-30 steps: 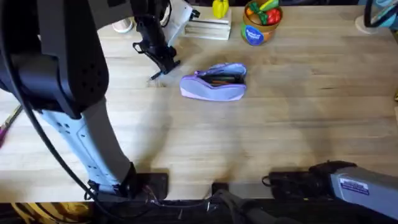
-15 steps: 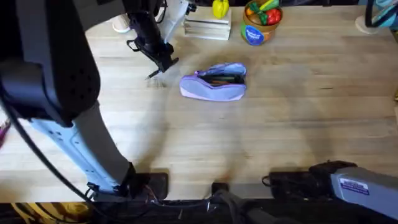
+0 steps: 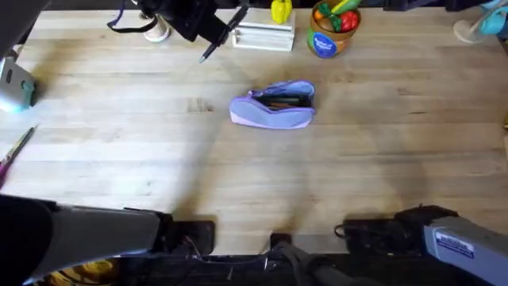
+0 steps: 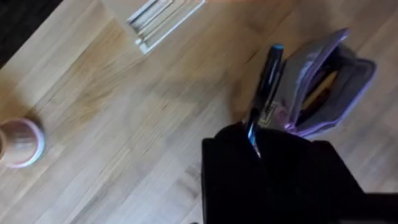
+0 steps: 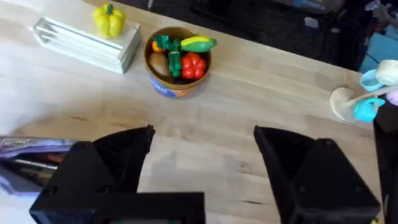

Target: Unzip the bag, pick up the pens from the table one at a time and place them inside, then zip the bag closed.

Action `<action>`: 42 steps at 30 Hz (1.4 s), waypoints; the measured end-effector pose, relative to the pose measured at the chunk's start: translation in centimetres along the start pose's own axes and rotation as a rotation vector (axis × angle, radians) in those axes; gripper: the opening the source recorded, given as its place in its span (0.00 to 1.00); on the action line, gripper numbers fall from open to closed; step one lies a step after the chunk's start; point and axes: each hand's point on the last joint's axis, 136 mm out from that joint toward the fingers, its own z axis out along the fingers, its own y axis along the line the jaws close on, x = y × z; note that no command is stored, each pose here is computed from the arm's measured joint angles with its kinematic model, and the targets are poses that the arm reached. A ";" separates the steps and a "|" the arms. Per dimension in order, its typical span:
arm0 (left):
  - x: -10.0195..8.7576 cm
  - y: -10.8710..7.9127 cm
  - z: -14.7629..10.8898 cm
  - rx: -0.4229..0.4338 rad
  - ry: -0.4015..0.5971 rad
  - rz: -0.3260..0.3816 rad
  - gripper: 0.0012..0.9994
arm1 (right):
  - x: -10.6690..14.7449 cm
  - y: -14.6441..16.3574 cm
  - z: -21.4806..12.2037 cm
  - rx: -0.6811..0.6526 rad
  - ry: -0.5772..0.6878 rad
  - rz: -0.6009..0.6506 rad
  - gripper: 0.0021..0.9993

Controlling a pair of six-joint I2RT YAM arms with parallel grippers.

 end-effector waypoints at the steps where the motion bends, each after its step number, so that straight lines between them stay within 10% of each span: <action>1: -0.3 -0.5 0.0 0.028 -0.018 0.000 0.04 | 0.3 0.2 -0.6 -0.015 0.004 0.008 1.00; 7: -2.6 -5.4 0.7 0.279 -0.139 0.116 0.04 | 2.9 2.7 -1.9 -0.149 0.032 0.119 1.00; 22: -4.5 -15.1 7.6 0.594 -0.159 0.327 0.04 | 7.3 4.3 -3.9 -0.213 -0.053 0.226 1.00; 32: 2.0 -11.9 13.6 0.472 0.157 0.308 0.04 | 6.8 4.4 -2.1 -0.211 -0.039 0.229 1.00; 42: 4.5 -11.6 13.3 0.472 0.263 0.364 0.04 | 6.1 4.6 0.0 -0.210 -0.034 0.229 1.00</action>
